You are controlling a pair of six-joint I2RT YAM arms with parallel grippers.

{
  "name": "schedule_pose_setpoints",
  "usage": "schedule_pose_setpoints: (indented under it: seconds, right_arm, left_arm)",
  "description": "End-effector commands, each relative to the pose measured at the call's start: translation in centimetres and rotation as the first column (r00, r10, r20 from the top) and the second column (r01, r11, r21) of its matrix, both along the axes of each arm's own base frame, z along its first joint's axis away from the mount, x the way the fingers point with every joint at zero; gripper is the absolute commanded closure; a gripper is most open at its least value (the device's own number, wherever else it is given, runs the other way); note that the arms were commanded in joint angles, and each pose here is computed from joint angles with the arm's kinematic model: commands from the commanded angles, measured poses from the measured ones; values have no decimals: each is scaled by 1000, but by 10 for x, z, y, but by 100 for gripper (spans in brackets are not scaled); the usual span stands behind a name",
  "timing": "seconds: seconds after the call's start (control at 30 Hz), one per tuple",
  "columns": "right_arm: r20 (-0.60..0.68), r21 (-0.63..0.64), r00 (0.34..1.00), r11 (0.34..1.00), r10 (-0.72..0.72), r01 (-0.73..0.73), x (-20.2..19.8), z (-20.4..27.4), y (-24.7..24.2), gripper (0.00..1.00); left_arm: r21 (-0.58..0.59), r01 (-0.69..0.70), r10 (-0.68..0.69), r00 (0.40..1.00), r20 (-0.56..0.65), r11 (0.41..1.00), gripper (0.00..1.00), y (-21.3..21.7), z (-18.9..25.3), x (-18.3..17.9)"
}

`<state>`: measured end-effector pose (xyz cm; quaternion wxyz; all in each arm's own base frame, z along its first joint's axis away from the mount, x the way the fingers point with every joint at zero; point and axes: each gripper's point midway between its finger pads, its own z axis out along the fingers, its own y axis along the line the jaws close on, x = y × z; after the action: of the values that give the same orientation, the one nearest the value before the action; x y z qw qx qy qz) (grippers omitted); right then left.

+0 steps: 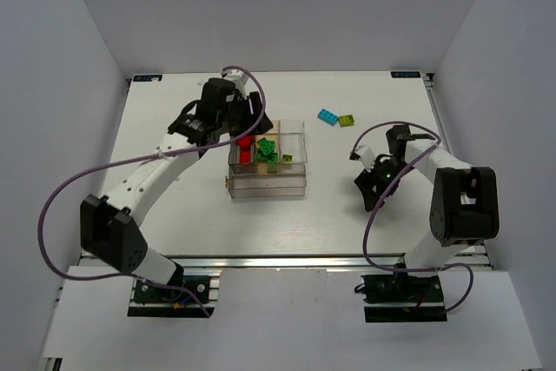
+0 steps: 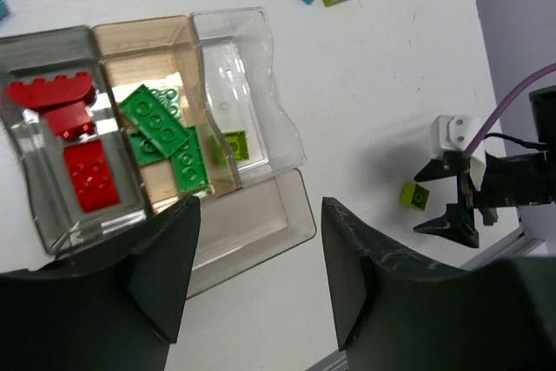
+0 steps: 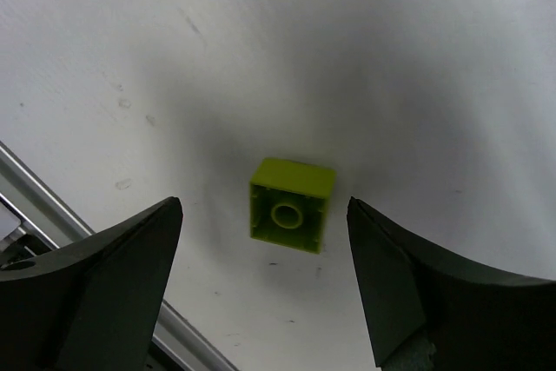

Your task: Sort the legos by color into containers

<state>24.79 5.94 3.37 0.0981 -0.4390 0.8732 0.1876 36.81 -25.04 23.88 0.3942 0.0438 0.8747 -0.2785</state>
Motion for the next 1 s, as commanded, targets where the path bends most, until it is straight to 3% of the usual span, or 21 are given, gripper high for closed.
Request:
schedule_pose_setpoints:
  seconds: [0.0, 0.07, 0.17, 0.2, 0.3, 0.37, 0.6, 0.7, 0.83, 0.97]
  right_arm:
    - [-23, -12, 999, 999, 31, -31, -18, -5, 3, 18]
    - [19, -41, 999, 999, 27, -26, -12, -11, 2, 22]
    - [78, -94, 997, 996, 15, -7, -4, -20, -3, 36]
    - [94, -105, 995, 994, 17, -7, -2, -20, -5, 52]
    - [148, -96, 989, 995, 24, -9, 12, -10, -2, 88]
    - [182, -73, 983, 997, 28, -15, 21, 1, 3, 100]
    - [337, 184, 937, 970, 89, -158, 80, 79, 83, 100]
    - [418, 232, 904, 952, 90, -202, 113, 111, 122, 100]
    - [414, 270, 906, 937, 94, -220, 139, 123, 172, 100]
    - [317, 281, 945, 943, 82, -176, 162, 100, 200, 96]
  left_arm:
    - [32, -92, 93, 996, -15, 995, 32, 24, -14, -12]
    - [24, -132, 132, 991, -5, 991, 32, 33, -9, -20]
    - [32, -213, 213, 977, -2, 977, 32, 55, -13, -30]
    - [46, -232, 232, 973, -12, 972, 32, 61, -20, -35]
    - [52, -302, 302, 953, -3, 952, 31, 80, -19, -49]
    - [45, -336, 336, 942, 19, 941, 30, 91, -12, -57]
    - [90, -488, 491, 871, -20, 868, 25, 129, -42, -84]
    - [97, -516, 521, 853, -38, 851, 24, 136, -53, -92]
    - [93, -540, 546, 835, -61, 836, 23, 141, -59, -100]
    - [82, -558, 563, 824, -66, 826, 23, 145, -60, -107]
